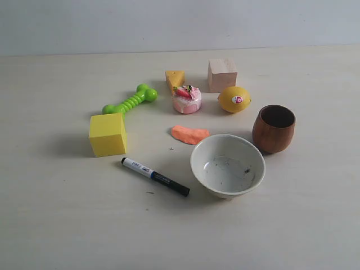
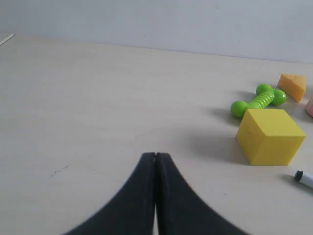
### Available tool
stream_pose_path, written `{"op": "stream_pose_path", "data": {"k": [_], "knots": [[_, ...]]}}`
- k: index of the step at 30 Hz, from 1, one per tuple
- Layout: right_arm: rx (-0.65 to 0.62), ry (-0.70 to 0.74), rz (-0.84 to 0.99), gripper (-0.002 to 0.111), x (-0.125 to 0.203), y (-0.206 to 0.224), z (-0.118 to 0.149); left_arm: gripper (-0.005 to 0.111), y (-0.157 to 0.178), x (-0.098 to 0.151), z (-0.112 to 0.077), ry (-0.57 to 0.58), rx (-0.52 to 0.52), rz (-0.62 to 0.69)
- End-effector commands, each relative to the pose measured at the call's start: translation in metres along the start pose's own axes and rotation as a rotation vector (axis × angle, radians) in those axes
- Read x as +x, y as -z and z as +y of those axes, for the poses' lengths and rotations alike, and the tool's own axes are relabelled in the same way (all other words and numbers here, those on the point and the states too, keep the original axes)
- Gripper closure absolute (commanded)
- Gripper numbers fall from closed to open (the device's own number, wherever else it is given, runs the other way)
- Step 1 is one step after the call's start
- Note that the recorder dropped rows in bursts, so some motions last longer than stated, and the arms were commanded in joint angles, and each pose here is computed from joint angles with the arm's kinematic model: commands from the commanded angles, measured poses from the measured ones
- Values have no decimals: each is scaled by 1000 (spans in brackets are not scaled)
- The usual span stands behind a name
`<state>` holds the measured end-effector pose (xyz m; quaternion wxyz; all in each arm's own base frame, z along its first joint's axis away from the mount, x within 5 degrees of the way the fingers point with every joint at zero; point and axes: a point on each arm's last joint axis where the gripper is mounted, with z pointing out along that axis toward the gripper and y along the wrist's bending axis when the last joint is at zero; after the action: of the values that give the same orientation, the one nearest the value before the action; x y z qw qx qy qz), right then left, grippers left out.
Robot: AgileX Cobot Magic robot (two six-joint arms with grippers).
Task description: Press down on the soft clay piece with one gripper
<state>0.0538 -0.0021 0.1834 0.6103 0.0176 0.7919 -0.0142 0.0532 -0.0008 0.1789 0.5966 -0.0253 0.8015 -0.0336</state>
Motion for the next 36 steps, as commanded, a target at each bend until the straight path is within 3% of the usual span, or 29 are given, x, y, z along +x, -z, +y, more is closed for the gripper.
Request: {"op": "stream_pose_path", "data": {"k": [1, 21, 27, 36], "knots": [[6, 3, -9, 108, 0, 0, 0, 107, 1, -2, -1, 3, 10, -16], [6, 3, -9, 108, 0, 0, 0, 107, 1, -2, -1, 3, 10, -16], [6, 3, -9, 108, 0, 0, 0, 107, 1, -2, 2, -73, -17, -20], [6, 3, -9, 108, 0, 0, 0, 107, 3, -19, -2, -75, 13, -207]]}}
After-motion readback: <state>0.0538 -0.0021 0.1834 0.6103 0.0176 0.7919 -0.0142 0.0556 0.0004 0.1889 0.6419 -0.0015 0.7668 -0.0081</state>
